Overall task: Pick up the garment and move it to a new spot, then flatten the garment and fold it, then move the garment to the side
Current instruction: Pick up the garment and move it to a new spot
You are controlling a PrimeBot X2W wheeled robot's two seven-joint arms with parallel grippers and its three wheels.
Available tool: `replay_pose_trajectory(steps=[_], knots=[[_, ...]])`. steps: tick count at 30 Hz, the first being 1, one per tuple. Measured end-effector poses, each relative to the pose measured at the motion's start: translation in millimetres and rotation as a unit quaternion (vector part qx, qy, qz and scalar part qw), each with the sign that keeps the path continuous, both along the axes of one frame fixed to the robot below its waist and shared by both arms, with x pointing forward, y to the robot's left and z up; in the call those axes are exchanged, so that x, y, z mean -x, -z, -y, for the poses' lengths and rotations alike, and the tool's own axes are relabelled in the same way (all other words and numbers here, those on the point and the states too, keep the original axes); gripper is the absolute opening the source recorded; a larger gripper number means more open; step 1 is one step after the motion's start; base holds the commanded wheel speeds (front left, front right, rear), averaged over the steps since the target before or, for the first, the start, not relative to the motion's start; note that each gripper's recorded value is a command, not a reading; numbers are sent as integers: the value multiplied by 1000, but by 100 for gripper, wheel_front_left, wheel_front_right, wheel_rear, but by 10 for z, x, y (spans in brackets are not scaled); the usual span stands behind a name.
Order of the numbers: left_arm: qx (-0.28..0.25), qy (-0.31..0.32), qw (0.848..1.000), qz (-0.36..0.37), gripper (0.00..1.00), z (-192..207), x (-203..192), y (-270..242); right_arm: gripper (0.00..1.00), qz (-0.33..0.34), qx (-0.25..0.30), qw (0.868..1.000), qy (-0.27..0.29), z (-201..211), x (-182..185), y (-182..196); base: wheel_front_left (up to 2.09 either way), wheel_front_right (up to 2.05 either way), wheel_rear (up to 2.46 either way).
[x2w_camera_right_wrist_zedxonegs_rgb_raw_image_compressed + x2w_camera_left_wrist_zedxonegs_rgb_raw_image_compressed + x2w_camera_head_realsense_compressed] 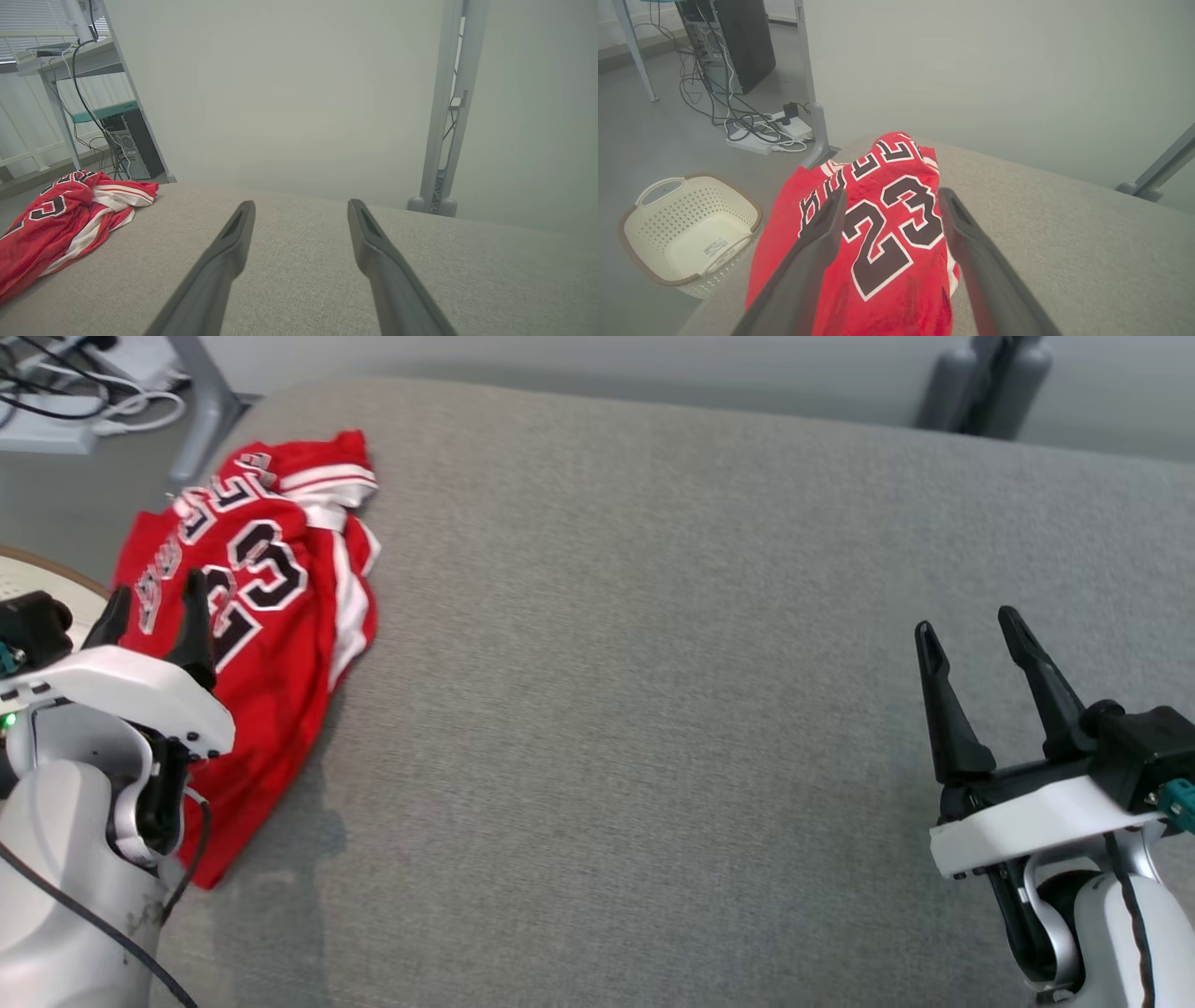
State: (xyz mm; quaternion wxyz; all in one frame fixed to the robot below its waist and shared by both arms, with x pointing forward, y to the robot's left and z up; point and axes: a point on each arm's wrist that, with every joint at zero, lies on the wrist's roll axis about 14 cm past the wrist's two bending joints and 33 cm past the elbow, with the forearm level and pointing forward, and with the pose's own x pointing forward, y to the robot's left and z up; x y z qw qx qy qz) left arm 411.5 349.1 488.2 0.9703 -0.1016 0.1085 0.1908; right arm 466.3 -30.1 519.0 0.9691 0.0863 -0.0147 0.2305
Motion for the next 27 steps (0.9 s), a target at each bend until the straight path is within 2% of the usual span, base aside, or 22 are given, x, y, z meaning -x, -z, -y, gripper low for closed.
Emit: replay_pose_trajectory(steps=[6, 14, 16, 17, 21, 27], knots=[[25, 22, 996, -81, 100, 61, -298, 516, 100, -22, 8, 999, 22, 189, -124, 231, 0, 0, 0], [48, 27, 985, -161, 100, 105, -373, 1041, 100, -41, 13, 998, 39, 337, -178, 416, 0, 0, 0], [56, 22, 985, -165, 37, 89, -380, 1097, 100, -46, 15, 998, 44, 372, -182, 462, 0, 0, 0], [55, 22, 985, -164, 0, 84, -381, 1104, 100, -48, 16, 998, 44, 375, -182, 475, 0, 0, 0], [47, 12, 989, -138, 0, -20, -382, 1007, 100, -44, 14, 998, 42, 355, -185, 452, 0, 0, 0], [20, 14, 999, -47, 0, -84, -544, 540, 100, -35, 12, 999, 37, 310, -166, 364, 0, 0, 0]])
